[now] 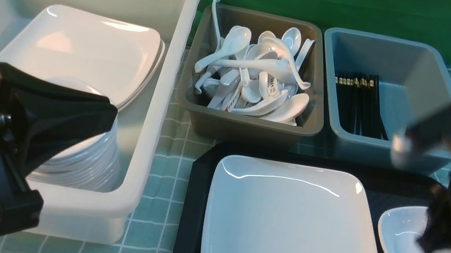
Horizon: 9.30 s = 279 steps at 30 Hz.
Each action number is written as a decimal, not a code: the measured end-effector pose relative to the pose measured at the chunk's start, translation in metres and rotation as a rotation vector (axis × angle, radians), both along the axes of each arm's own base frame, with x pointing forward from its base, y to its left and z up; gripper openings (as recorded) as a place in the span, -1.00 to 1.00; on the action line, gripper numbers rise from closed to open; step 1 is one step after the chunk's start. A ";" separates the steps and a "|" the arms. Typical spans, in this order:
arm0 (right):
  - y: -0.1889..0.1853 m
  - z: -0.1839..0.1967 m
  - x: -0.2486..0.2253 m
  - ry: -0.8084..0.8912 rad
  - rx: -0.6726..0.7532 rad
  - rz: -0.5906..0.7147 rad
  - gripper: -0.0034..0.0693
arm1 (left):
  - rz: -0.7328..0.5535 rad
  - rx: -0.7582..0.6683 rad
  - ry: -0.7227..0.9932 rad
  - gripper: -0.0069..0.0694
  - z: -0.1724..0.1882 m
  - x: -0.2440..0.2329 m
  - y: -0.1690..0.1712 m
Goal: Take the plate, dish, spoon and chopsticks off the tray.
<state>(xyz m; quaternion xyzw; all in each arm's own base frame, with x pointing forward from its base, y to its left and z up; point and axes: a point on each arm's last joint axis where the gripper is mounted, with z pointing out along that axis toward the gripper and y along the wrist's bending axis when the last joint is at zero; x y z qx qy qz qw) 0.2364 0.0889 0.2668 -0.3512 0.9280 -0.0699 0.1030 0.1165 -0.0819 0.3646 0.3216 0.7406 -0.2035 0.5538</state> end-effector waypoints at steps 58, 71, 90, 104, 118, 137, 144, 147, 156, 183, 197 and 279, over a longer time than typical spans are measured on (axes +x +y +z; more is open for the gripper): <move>0.311 0.077 -0.005 -0.565 0.253 0.995 -0.74 | 0.397 -0.030 -0.096 -0.78 0.015 -0.122 0.087; 0.342 0.036 -0.002 -0.470 0.224 0.993 -0.23 | 0.394 -0.010 -0.106 -0.78 0.014 -0.122 0.088; 0.204 0.164 -0.016 -0.392 0.219 0.489 -0.66 | -0.074 0.177 0.140 -0.78 0.009 -0.034 0.012; 0.039 0.125 -0.100 -0.311 0.221 0.172 -0.81 | -0.556 0.736 0.247 -0.78 -0.087 0.033 -0.125; -0.036 0.103 -0.163 -0.398 0.364 0.085 -0.76 | -0.842 1.118 0.069 0.33 -0.166 0.056 -0.177; -0.047 0.105 -0.172 -0.414 0.407 0.063 -0.72 | -0.897 1.260 -0.081 -0.16 -0.206 0.076 -0.192; -0.047 0.105 -0.172 -0.411 0.411 0.054 -0.69 | -0.858 1.272 -0.120 -0.25 -0.206 0.081 -0.193; -0.047 0.105 -0.172 -0.409 0.417 0.045 -0.67 | -0.850 1.272 -0.117 -0.25 -0.207 0.081 -0.193; -0.046 0.104 -0.174 -0.391 0.435 0.040 -0.65 | -0.783 1.247 -0.063 -0.33 -0.204 0.076 -0.195; -0.050 0.113 -0.173 -0.453 0.457 0.020 -0.58 | -0.627 0.859 -0.298 -0.73 -0.043 0.013 -0.170; -0.038 0.161 -0.166 -0.760 0.756 0.112 -0.64 | -0.333 0.794 -0.524 -0.72 0.064 0.014 -0.107; 0.003 0.137 -0.138 -0.564 0.590 0.160 -0.72 | 0.346 0.594 0.138 0.07 -0.046 0.226 -0.001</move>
